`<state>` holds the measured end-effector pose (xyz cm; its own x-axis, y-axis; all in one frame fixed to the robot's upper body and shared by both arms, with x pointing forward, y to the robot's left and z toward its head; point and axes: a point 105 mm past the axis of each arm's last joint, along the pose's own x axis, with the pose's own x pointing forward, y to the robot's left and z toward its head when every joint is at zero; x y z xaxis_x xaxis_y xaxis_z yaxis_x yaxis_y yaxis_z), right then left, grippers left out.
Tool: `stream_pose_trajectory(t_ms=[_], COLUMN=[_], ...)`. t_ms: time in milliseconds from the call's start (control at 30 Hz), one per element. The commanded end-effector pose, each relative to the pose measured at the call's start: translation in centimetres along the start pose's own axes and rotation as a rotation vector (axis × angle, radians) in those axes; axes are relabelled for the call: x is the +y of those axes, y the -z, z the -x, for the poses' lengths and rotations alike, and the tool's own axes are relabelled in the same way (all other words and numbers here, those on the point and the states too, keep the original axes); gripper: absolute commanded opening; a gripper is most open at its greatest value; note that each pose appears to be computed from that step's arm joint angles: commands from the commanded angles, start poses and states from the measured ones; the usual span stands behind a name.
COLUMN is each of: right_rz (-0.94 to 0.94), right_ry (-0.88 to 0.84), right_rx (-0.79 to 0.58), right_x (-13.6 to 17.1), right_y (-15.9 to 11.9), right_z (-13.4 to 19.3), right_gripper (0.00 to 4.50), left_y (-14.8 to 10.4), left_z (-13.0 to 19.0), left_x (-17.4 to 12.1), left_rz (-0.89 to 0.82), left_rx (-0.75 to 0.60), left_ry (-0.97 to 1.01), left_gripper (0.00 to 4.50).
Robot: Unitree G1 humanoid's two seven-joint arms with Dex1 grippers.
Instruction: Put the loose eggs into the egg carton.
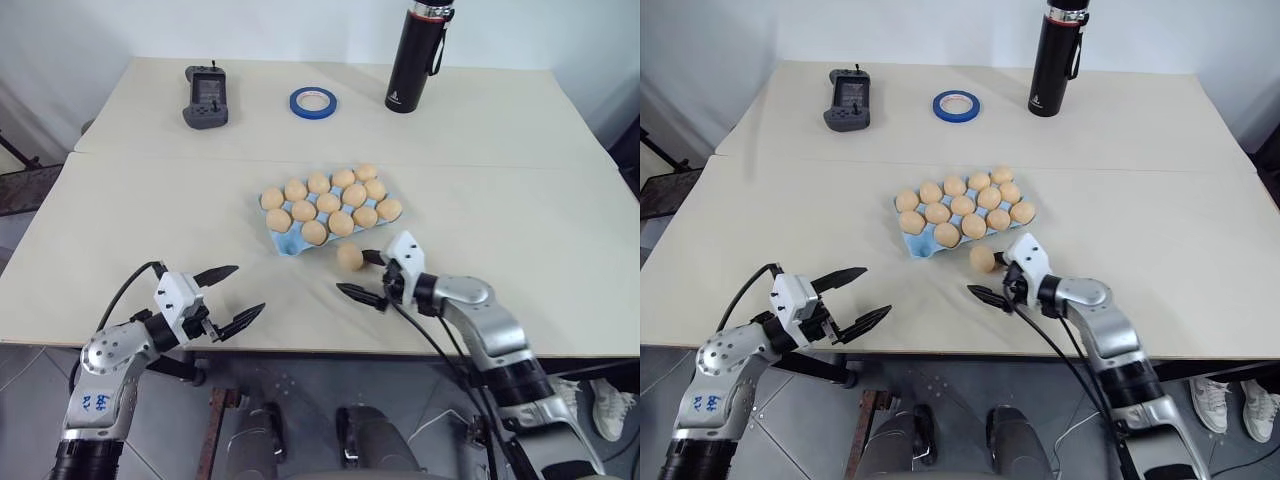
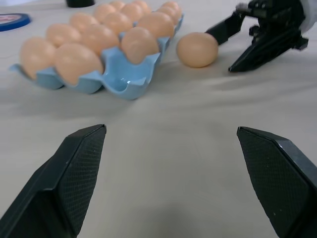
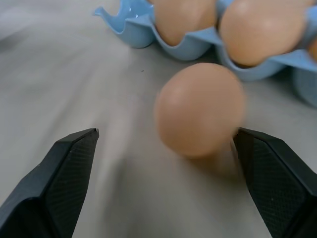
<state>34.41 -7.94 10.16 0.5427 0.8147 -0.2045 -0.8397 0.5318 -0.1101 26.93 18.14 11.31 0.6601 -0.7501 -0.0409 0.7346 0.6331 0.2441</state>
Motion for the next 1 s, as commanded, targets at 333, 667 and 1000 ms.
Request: stream_pose_trajectory(t_ms=[333,667,1000], right_rz=[0.043,0.098,0.134], right_ry=[-0.051,-0.086,-0.109], right_rx=[-0.107,-0.188,-0.168], right_x=[0.6,1.5,1.8], right_y=[-3.5,-9.1,-9.3], right_z=[-1.0,-4.7,-7.4], right_gripper=[2.07,1.68,2.62], left_y=[-1.5,-1.2,-1.3], left_z=[1.6,1.8,2.1], left_x=[-0.2,-0.5,-0.6], left_rz=[-0.039,-0.029,-0.029], left_rx=[-0.022,-0.018,-0.022], left_ry=[-0.083,-0.107,-0.14], left_gripper=[4.5,4.5,4.5])
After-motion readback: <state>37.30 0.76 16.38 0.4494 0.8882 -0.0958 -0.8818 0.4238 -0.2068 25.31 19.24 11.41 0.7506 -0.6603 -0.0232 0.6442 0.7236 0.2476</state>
